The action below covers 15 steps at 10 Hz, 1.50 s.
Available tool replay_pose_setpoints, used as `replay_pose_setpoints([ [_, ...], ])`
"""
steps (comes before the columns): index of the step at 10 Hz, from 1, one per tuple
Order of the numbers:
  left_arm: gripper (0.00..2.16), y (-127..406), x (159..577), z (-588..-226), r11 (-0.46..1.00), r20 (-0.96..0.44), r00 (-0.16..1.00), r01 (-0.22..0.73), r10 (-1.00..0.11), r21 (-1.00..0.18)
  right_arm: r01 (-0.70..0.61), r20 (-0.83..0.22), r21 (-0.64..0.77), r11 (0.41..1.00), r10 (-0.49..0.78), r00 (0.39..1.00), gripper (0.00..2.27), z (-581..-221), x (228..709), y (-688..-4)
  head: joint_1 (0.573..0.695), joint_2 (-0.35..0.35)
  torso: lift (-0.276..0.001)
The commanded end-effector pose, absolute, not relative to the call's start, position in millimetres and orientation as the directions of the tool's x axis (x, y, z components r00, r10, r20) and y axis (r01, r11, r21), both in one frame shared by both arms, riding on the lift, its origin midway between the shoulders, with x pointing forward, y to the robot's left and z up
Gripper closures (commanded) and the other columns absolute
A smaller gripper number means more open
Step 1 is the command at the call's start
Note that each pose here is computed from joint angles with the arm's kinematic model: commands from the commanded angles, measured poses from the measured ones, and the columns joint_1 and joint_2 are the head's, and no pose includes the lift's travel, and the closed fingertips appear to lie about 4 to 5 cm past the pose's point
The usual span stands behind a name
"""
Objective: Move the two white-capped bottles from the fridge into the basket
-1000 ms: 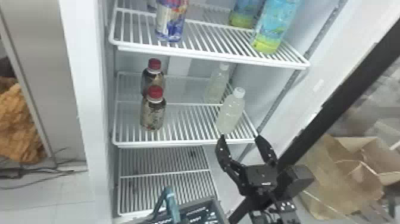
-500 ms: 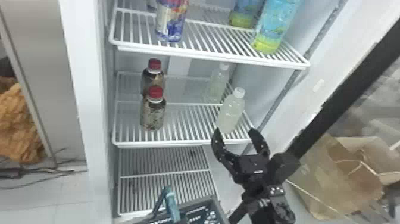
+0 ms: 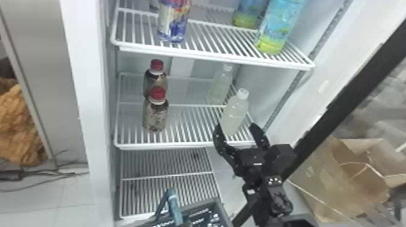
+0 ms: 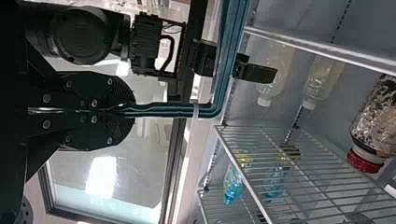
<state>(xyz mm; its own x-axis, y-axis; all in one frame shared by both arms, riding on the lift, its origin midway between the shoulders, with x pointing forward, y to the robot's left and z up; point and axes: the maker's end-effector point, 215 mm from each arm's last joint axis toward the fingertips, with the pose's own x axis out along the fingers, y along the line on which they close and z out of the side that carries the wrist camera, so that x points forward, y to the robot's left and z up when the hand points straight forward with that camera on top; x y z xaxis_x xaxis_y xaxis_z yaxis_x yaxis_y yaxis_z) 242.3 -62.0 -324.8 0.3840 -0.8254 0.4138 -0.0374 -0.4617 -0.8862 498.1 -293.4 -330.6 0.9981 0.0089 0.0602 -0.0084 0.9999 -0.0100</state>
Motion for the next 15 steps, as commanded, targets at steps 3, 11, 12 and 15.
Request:
replay_pose_setpoints([
  [3, 1.12, -63.0, 242.5, -323.7, -0.464, 0.416, 0.382, -0.036, -0.825, -0.885, -0.003, 0.073, -0.021, 1.000, 0.004, 0.997, 0.06, -327.2, 516.4, -297.6, 0.695, -0.350, -0.260],
  [11, 1.12, -62.7, 243.2, -323.5, -0.462, 0.416, 0.381, -0.034, -0.826, -0.886, 0.017, 0.093, -0.039, 0.999, -0.013, 0.996, 0.08, -320.6, 548.6, -311.5, 0.695, -0.350, -0.260],
  [12, 1.12, -62.7, 243.2, -323.5, -0.462, 0.416, 0.381, -0.034, -0.826, -0.886, 0.017, 0.093, -0.039, 0.999, -0.013, 0.996, 0.17, -320.6, 549.4, -311.6, 0.695, -0.350, -0.260],
  [15, 1.12, -62.2, 243.2, -323.6, -0.463, 0.416, 0.381, -0.035, -0.826, -0.886, 0.016, 0.101, -0.035, 0.999, -0.013, 0.995, 0.57, -317.0, 549.4, -311.8, 0.695, -0.350, -0.260],
])
